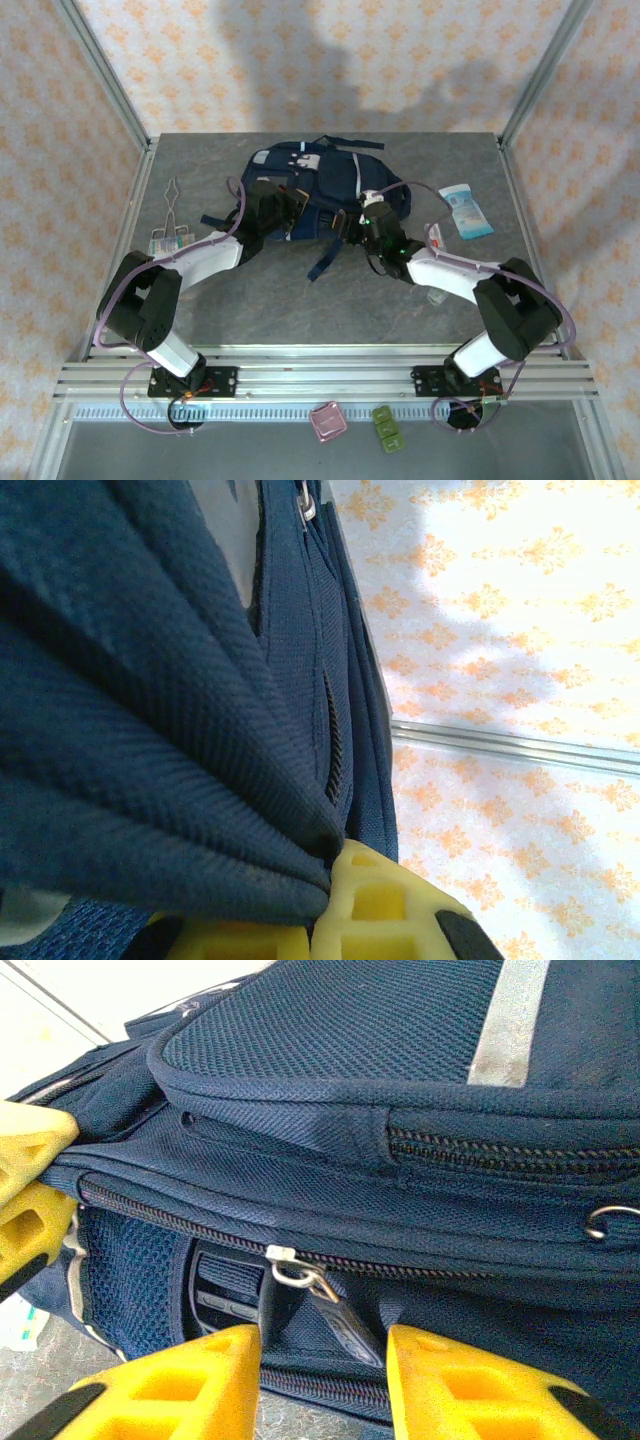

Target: Pack the student bag

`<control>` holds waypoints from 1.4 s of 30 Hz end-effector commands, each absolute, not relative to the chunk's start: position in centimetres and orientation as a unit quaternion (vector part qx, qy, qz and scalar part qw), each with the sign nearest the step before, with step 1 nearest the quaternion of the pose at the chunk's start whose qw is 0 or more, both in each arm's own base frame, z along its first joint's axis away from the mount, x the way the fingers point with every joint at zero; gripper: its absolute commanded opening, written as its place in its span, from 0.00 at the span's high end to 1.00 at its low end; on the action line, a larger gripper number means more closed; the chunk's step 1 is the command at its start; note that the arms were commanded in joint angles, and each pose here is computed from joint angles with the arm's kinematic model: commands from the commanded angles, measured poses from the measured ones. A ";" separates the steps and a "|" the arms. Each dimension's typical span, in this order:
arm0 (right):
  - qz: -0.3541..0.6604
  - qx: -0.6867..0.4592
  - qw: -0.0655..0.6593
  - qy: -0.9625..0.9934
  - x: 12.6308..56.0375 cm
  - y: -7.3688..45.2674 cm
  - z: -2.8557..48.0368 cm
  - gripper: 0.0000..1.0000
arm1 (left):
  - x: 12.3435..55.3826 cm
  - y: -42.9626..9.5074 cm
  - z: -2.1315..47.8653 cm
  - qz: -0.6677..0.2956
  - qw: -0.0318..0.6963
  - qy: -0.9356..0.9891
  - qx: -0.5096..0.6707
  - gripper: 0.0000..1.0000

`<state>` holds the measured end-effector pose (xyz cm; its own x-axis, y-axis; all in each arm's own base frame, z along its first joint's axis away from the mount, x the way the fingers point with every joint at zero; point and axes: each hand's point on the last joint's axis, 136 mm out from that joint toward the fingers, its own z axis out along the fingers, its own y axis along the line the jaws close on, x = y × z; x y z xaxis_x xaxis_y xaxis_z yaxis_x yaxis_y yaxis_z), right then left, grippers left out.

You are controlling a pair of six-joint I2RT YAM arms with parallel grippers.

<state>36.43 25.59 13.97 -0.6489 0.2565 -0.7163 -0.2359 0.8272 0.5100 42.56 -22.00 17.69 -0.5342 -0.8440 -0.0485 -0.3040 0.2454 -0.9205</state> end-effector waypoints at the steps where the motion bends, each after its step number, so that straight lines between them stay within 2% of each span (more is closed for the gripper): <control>1: 0.259 0.017 0.440 0.860 37.9 24.6 13.9 0.63 | 42.9 -22.6 25.0 -0.555 0.330 0.682 -0.345 1.00; 7: 0.204 0.034 0.449 0.869 38.9 23.2 12.6 0.62 | 43.0 -22.7 25.3 -0.558 0.330 0.680 -0.343 1.00; 20: 0.264 -0.007 0.492 0.830 41.4 26.8 16.3 0.64 | 42.6 -23.5 25.1 -0.565 0.320 0.682 -0.337 1.00; 21: 0.265 -0.005 0.494 0.828 41.6 26.8 16.4 0.69 | 42.6 -23.5 25.0 -0.565 0.319 0.682 -0.338 1.00; 25: 0.250 0.007 0.497 0.831 41.9 26.3 16.1 0.98 | 42.6 -23.5 24.8 -0.564 0.319 0.682 -0.338 1.00; 30: 0.239 0.017 0.477 0.845 40.7 24.8 15.2 1.00 | 42.7 -22.5 24.3 -0.553 0.328 0.683 -0.345 1.00; 34: 0.223 0.011 0.435 0.872 38.7 22.9 13.6 1.00 | 42.7 -20.8 23.5 -0.520 0.350 0.695 -0.351 1.00; 42: 0.125 0.025 0.357 0.925 37.0 16.9 9.2 1.00 | 42.4 -19.3 21.7 -0.479 0.365 0.719 -0.346 1.00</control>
<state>37.81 21.85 12.12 -0.6875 0.1595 -0.7084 -0.1697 0.9133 0.3704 41.74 -21.16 17.54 -0.5495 -0.8299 -0.0964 -0.2665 0.2835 -0.9212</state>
